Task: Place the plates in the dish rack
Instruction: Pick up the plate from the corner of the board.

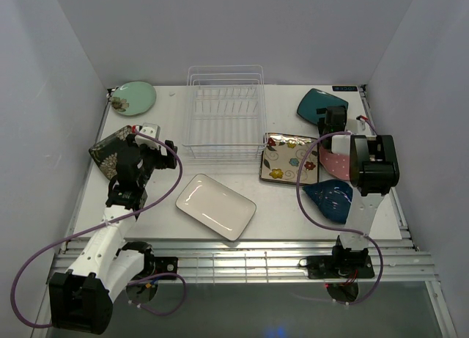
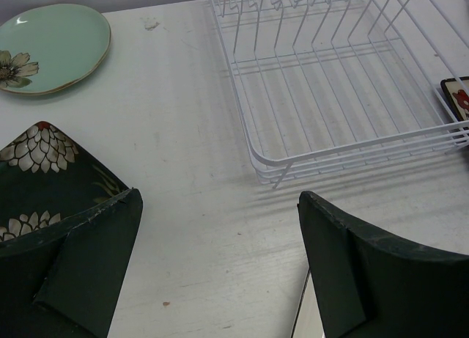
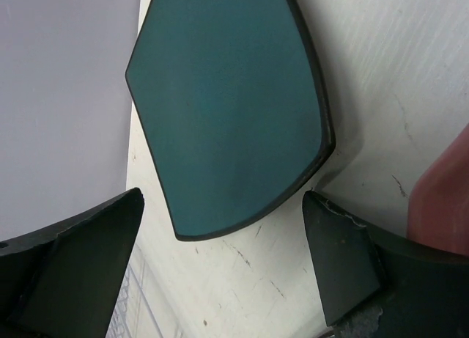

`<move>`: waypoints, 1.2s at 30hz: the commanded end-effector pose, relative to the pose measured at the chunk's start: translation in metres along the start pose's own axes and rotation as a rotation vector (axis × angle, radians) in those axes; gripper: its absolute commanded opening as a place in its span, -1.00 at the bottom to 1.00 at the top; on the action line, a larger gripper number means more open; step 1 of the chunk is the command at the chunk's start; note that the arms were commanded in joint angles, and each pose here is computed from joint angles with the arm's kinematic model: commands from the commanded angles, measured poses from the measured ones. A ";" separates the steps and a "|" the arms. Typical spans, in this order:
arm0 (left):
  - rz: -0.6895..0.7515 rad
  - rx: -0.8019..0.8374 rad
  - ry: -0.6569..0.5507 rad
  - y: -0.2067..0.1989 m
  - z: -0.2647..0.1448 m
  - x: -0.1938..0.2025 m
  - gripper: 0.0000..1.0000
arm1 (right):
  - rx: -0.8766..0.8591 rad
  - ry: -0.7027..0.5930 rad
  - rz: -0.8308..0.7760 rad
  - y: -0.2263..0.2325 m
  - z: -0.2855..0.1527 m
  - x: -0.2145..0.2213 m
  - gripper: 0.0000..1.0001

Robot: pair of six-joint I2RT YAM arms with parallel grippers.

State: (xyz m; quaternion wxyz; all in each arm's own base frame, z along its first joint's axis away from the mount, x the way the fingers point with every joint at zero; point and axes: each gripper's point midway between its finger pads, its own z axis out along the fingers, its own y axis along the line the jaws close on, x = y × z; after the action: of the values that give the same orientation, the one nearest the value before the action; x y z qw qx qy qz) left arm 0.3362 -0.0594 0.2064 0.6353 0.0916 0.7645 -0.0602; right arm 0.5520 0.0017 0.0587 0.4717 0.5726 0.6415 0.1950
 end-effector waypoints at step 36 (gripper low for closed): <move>0.009 0.022 -0.035 -0.004 -0.006 -0.008 0.96 | -0.023 -0.161 -0.007 0.015 -0.002 -0.043 -0.85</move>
State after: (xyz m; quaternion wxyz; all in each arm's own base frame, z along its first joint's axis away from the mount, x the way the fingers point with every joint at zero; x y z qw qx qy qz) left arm 0.3349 -0.0598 0.2097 0.6393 0.0927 0.7609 -0.0616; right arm 0.5636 -0.0219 0.0520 0.4897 0.6023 0.6018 0.1876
